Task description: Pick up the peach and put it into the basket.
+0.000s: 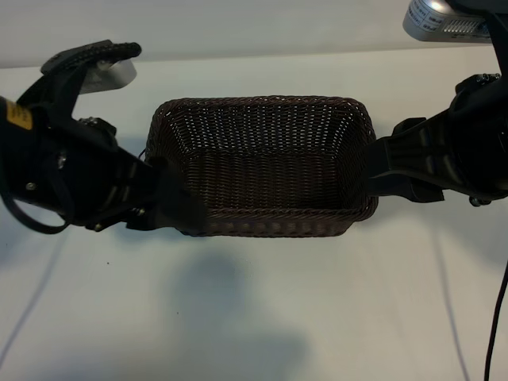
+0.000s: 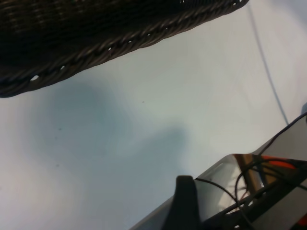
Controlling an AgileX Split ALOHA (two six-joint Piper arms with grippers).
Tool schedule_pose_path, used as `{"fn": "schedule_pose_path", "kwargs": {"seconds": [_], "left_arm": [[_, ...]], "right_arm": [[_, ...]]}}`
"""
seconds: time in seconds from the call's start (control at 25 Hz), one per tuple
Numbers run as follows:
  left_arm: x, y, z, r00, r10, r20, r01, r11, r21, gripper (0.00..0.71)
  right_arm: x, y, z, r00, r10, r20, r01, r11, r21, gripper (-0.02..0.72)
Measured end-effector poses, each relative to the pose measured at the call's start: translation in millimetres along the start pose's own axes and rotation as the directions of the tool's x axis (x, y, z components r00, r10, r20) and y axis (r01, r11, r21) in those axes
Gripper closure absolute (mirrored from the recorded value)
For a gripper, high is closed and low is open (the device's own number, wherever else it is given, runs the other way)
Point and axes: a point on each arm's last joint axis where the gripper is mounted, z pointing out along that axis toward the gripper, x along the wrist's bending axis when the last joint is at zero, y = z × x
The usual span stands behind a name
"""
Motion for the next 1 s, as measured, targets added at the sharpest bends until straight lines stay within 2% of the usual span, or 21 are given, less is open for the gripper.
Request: {"fn": "schedule_pose_path", "kwargs": {"seconds": [1.0], "left_arm": [[-1.9,3.3,4.0,0.999,-0.029,0.033,0.03,0.999,-0.016,0.12]], "right_arm": [[0.0,0.0,0.0,1.0,0.0,0.0,0.0,1.0,0.0,0.238]]}}
